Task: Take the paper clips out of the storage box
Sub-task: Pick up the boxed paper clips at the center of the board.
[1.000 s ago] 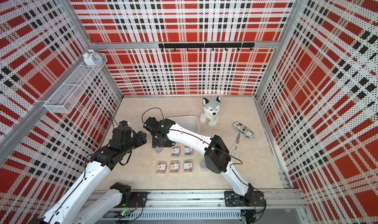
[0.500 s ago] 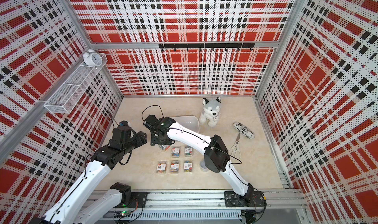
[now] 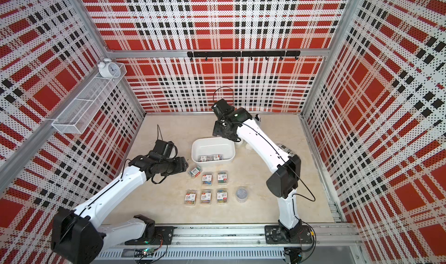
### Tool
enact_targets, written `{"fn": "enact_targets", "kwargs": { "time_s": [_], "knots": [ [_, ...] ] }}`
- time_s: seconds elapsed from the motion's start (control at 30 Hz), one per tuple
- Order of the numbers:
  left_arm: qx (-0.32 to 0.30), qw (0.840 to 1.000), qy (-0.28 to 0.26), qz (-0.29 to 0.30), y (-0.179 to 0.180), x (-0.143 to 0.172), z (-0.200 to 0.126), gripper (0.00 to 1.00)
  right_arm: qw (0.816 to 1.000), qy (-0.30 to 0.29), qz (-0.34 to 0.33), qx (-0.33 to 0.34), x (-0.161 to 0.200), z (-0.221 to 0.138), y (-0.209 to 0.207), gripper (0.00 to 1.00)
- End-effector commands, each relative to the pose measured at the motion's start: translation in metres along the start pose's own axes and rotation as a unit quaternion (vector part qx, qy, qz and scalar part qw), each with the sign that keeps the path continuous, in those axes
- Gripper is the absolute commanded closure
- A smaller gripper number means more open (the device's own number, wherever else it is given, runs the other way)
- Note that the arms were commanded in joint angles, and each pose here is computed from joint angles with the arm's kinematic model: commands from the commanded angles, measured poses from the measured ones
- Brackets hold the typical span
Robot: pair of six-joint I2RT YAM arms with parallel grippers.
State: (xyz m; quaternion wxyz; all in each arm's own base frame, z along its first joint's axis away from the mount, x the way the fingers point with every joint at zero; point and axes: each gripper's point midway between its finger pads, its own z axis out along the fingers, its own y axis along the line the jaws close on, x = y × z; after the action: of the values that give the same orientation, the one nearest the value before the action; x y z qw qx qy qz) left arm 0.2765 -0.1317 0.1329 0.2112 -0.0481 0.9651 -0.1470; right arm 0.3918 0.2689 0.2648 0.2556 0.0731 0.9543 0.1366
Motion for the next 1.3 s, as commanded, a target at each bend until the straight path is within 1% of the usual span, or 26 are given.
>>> {"fn": "enact_targets", "kwargs": {
  "time_s": [0.0,0.1,0.2,0.27,0.3,0.43,0.57,0.73,0.9,1.1,1.27],
  "knots": [
    [-0.018,0.997,0.025,0.07,-0.014,0.004,0.008,0.32,1.0,-0.003,-0.022,0.011,-0.006,-0.011,-0.022,0.29],
    [-0.06,0.988,0.061,0.129,-0.015,0.016,0.027,0.3,1.0,-0.01,-0.02,0.006,-0.016,-0.016,-0.035,0.29],
    [-0.124,0.971,0.09,0.186,-0.002,0.023,0.04,0.28,1.0,-0.014,-0.022,0.005,-0.022,-0.018,-0.046,0.29],
    [-0.156,0.961,0.099,0.205,0.006,0.022,0.047,0.27,1.0,-0.013,-0.021,0.005,-0.025,-0.017,-0.054,0.29],
    [-0.159,0.961,0.106,0.201,0.009,0.021,0.05,0.27,1.0,-0.014,-0.019,0.003,-0.027,-0.017,-0.057,0.29],
    [-0.171,0.957,0.102,0.211,0.007,0.011,0.058,0.27,1.0,-0.015,-0.019,0.001,-0.031,-0.018,-0.064,0.29],
    [-0.182,0.952,0.103,0.222,0.005,0.004,0.065,0.25,1.0,-0.012,-0.02,-0.001,-0.031,-0.016,-0.066,0.29],
    [-0.18,0.943,0.126,0.251,0.004,0.007,0.076,0.22,1.0,-0.009,-0.016,-0.004,-0.03,-0.011,-0.067,0.29],
    [-0.17,0.939,0.15,0.259,0.008,0.01,0.086,0.22,1.0,-0.01,-0.012,-0.007,-0.032,-0.007,-0.068,0.29],
    [-0.164,0.932,0.173,0.273,0.008,0.013,0.1,0.23,1.0,-0.003,-0.012,-0.008,-0.033,0.001,-0.068,0.29],
    [-0.162,0.93,0.182,0.277,0.009,0.015,0.107,0.26,1.0,0.0,-0.012,-0.008,-0.035,0.006,-0.069,0.29]
  ]
}}
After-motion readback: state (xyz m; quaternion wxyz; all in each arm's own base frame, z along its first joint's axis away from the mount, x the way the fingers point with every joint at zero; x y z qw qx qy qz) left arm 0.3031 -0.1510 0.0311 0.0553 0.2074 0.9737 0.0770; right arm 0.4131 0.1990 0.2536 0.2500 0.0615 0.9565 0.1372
